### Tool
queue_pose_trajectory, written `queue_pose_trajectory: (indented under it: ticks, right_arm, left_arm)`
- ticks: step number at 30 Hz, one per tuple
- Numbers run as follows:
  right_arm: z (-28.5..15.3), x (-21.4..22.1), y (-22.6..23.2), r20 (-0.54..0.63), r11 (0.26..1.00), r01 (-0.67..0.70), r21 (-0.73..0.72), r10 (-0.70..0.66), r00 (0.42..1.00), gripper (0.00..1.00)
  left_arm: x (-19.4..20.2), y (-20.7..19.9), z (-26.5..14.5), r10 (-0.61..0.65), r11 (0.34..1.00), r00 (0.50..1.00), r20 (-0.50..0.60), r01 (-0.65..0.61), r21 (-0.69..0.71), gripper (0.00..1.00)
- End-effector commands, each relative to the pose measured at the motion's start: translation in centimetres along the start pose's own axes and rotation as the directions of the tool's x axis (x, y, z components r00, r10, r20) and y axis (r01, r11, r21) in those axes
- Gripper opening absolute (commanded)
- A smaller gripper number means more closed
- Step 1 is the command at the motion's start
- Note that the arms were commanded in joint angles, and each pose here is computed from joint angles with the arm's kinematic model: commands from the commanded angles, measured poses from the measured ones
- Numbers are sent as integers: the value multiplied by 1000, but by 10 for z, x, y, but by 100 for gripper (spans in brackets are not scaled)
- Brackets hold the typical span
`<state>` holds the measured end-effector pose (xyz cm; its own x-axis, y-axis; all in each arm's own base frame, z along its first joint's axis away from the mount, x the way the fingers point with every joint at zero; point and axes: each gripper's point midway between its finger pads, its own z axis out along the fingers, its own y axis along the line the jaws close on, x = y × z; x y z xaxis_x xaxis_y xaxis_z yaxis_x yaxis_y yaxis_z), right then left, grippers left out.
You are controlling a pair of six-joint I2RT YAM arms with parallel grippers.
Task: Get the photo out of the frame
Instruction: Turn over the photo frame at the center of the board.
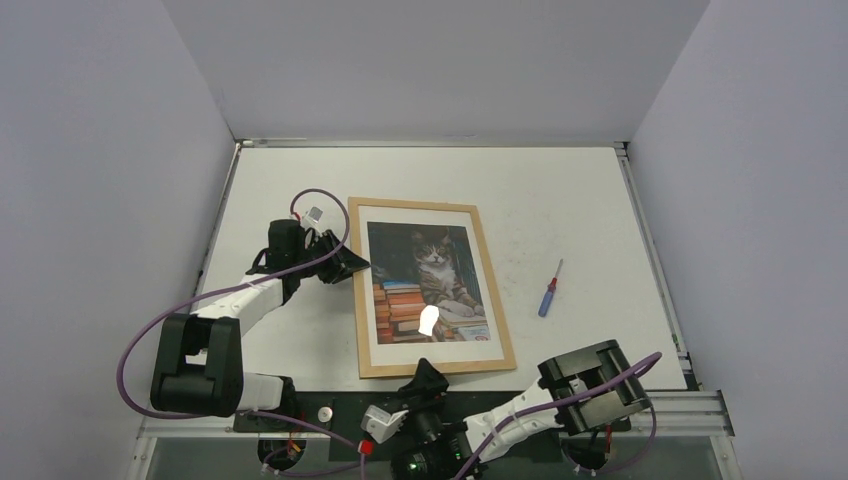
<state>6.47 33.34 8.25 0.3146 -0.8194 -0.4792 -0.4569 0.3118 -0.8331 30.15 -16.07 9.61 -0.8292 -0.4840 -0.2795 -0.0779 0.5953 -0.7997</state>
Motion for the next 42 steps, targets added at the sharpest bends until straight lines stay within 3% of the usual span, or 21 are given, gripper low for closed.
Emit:
queue_pose_trajectory:
  ticks: [1, 6, 16, 25, 28, 36, 42]
  right_arm:
    - [9, -3, -25, -20, 988, 0, 158, 4, 1000, 70]
    - [20, 3, -31, -60, 978, 27, 209, -14, 998, 62]
    - [24, 1, -34, -95, 954, 76, 291, -50, 994, 23]
    - [21, -8, -33, -82, 947, 40, 319, -15, 997, 10]
    - [20, -12, -34, -67, 950, 20, 312, 1, 998, 10]
    - [19, -22, -37, -40, 953, -26, 301, 40, 998, 10]
    - [18, -21, -34, -40, 956, -15, 293, 28, 999, 12]
  left_arm:
    - [-13, -21, -4, 108, 993, 994, 35, -109, 48, 0]
    - [-11, -21, -3, 111, 992, 994, 21, -112, 54, 0]
    - [-7, -21, -3, 104, 992, 995, 10, -104, 72, 0]
    - [-5, -22, 2, 53, 990, 998, 37, -57, 126, 48]
    - [-4, -23, 6, 26, 986, 999, 38, -32, 162, 56]
    - [1, -31, 14, -26, 964, 999, 21, 20, 266, 55]
    - [2, -32, 11, -23, 967, 999, 27, 15, 256, 35]
